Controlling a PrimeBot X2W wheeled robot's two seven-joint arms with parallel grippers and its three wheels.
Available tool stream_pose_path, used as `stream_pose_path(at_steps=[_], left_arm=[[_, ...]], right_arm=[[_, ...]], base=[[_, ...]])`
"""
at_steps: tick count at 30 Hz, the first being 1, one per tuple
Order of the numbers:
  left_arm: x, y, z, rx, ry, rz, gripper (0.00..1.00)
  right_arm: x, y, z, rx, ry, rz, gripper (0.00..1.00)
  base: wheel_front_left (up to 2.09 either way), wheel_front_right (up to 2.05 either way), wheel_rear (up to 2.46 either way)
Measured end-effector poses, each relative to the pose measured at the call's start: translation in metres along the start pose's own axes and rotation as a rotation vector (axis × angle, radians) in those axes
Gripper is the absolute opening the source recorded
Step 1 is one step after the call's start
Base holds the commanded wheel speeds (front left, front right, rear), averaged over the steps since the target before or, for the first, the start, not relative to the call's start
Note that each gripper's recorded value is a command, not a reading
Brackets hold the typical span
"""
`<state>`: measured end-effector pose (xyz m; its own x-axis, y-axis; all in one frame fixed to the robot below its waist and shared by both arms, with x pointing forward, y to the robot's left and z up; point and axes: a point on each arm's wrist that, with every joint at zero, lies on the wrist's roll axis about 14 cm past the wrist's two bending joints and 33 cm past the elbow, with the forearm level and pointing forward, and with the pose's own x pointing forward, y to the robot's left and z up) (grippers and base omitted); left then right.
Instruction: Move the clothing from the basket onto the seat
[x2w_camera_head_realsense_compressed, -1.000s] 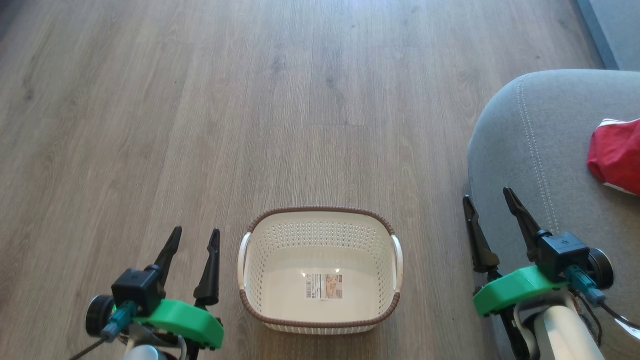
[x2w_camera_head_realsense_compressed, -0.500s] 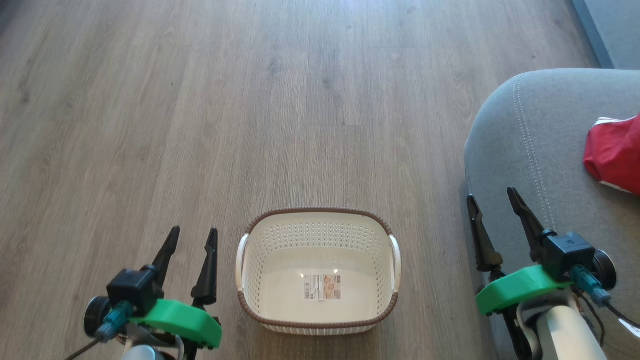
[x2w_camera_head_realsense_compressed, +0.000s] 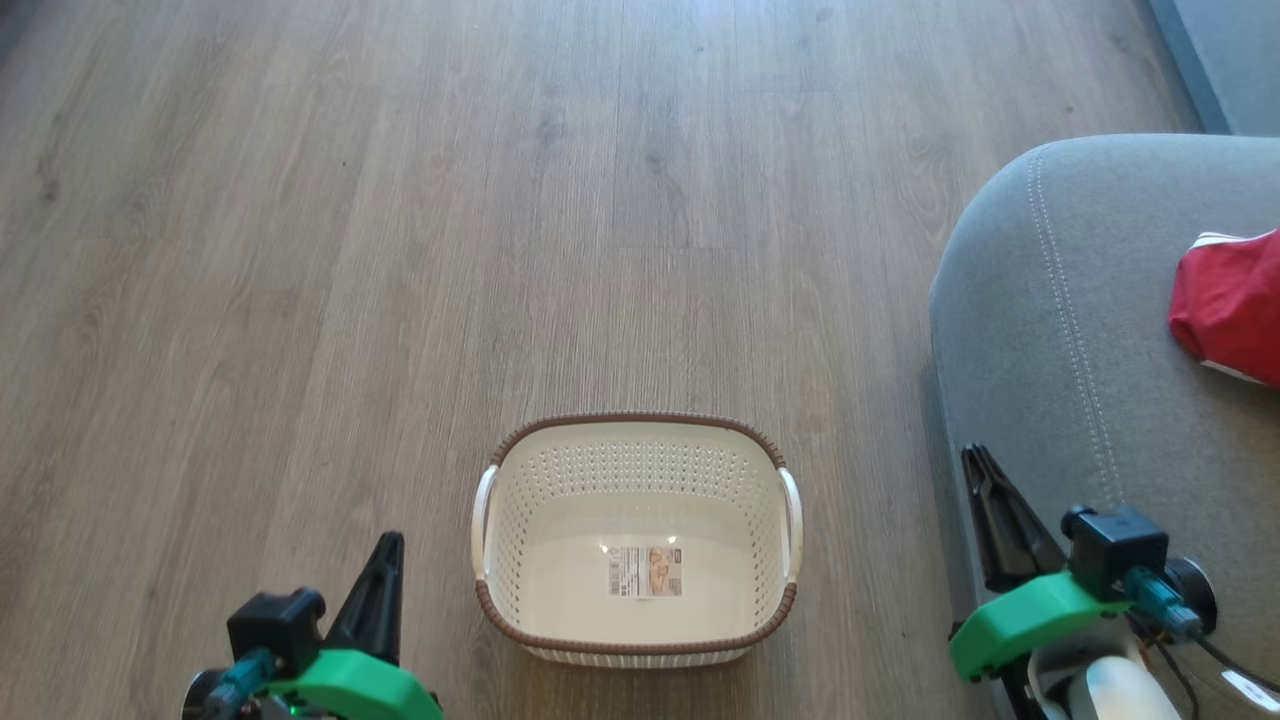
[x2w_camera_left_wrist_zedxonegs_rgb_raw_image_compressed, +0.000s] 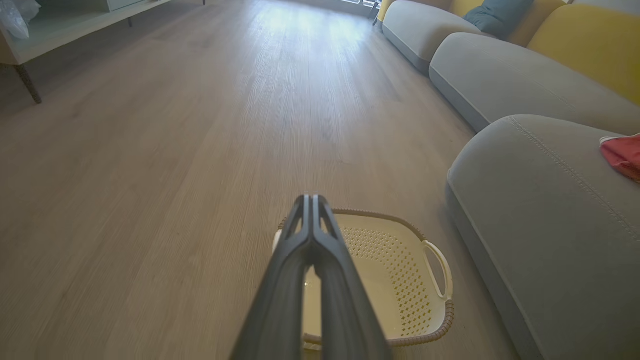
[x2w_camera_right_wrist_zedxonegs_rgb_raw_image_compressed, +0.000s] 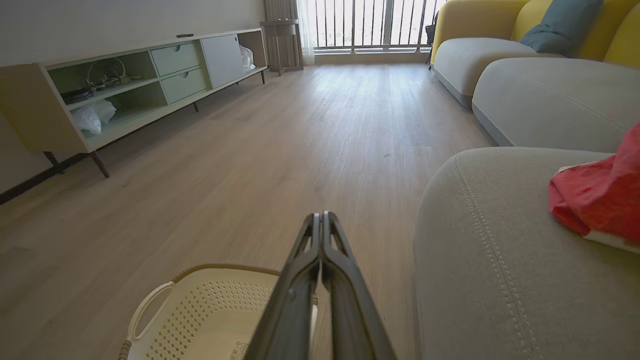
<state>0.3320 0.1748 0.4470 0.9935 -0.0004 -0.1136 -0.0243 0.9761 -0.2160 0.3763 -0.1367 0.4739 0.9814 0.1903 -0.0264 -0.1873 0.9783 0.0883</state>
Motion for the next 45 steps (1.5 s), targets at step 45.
stream_pose_path(at_steps=[45], left_arm=[[0.012,0.014,0.002,-0.473,0.041,0.076,0.00]], right_arm=[[-0.006,-0.033,-0.002,0.527,0.003,-0.159,0.00]], base=[[0.00,0.00,0.00]])
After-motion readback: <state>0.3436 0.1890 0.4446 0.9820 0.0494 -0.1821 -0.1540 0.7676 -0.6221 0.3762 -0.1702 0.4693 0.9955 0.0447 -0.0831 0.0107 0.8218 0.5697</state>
